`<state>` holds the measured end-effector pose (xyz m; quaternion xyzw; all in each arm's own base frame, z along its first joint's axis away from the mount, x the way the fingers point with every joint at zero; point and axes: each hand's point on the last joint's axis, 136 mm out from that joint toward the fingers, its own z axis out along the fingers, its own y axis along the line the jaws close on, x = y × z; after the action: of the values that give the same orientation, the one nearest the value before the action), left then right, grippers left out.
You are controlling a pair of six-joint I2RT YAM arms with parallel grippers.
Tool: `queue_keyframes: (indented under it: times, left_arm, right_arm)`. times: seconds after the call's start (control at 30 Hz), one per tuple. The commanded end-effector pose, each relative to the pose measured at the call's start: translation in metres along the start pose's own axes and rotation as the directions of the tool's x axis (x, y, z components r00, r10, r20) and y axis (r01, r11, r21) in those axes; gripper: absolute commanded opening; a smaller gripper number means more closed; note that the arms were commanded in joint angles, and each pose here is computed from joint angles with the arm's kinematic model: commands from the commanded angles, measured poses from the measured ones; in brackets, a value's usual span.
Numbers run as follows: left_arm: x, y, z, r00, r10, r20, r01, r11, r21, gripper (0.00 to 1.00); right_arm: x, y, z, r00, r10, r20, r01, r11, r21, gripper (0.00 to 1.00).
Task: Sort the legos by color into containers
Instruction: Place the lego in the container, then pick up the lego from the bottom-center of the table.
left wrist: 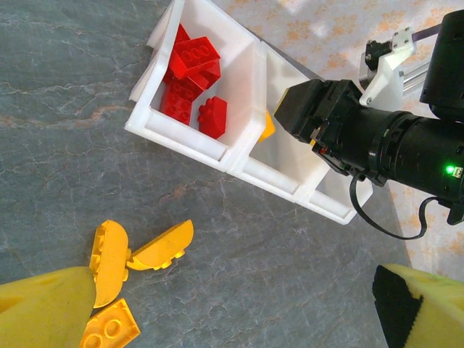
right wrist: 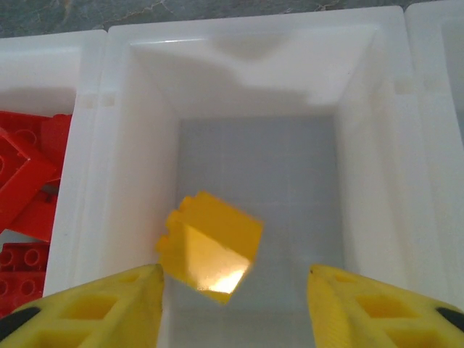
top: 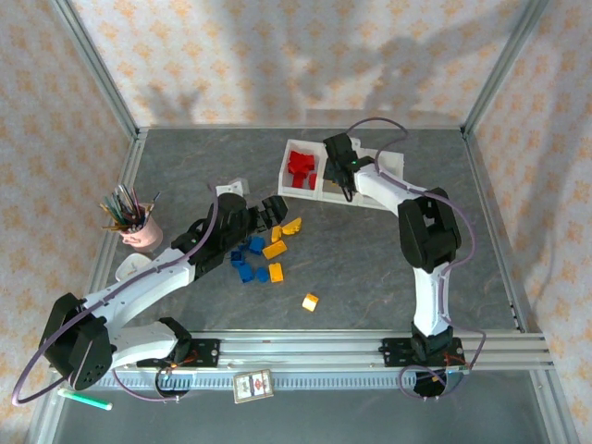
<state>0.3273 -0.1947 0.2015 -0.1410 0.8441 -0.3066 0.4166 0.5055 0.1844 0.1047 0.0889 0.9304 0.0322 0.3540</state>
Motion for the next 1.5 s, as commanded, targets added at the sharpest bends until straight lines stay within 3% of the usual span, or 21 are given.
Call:
queue_keyframes:
  times: [0.0,0.3,0.6,0.83,1.17,1.47]
  left_arm:
    - [-0.020,-0.020,-0.010,0.999,0.018,0.042,-0.021,0.998,0.056,0.99]
    - [-0.009,-0.004,-0.023,0.999,0.035,0.013,-0.035,0.999,0.017,0.99]
    - [0.017,0.032,-0.037,0.998,0.049,-0.043,-0.052,0.997,-0.063,0.99]
    - [0.036,0.049,-0.044,0.997,0.025,-0.068,-0.029,0.998,-0.061,0.99]
    - [0.051,0.063,-0.053,0.996,0.006,-0.092,-0.013,0.998,-0.067,0.99]
    - [0.065,0.063,-0.052,0.991,-0.006,-0.136,0.002,1.000,-0.030,0.99]
  right_arm:
    - [-0.026,0.001,-0.034,0.998,0.010,0.060,-0.008,1.000,-0.030,0.55]
    - [0.023,0.003,-0.088,1.000,-0.015,-0.012,0.014,0.996,-0.085,0.62]
    - [0.118,0.010,-0.135,0.987,-0.066,-0.148,0.048,0.991,-0.122,0.68]
    - [0.194,0.024,-0.163,0.968,-0.087,-0.233,0.052,0.987,-0.152,0.72]
    - [0.278,0.030,-0.185,0.935,-0.109,-0.338,0.071,0.990,-0.124,0.79]
    - [0.321,0.032,-0.184,0.907,-0.139,-0.397,0.109,0.989,-0.098,0.85]
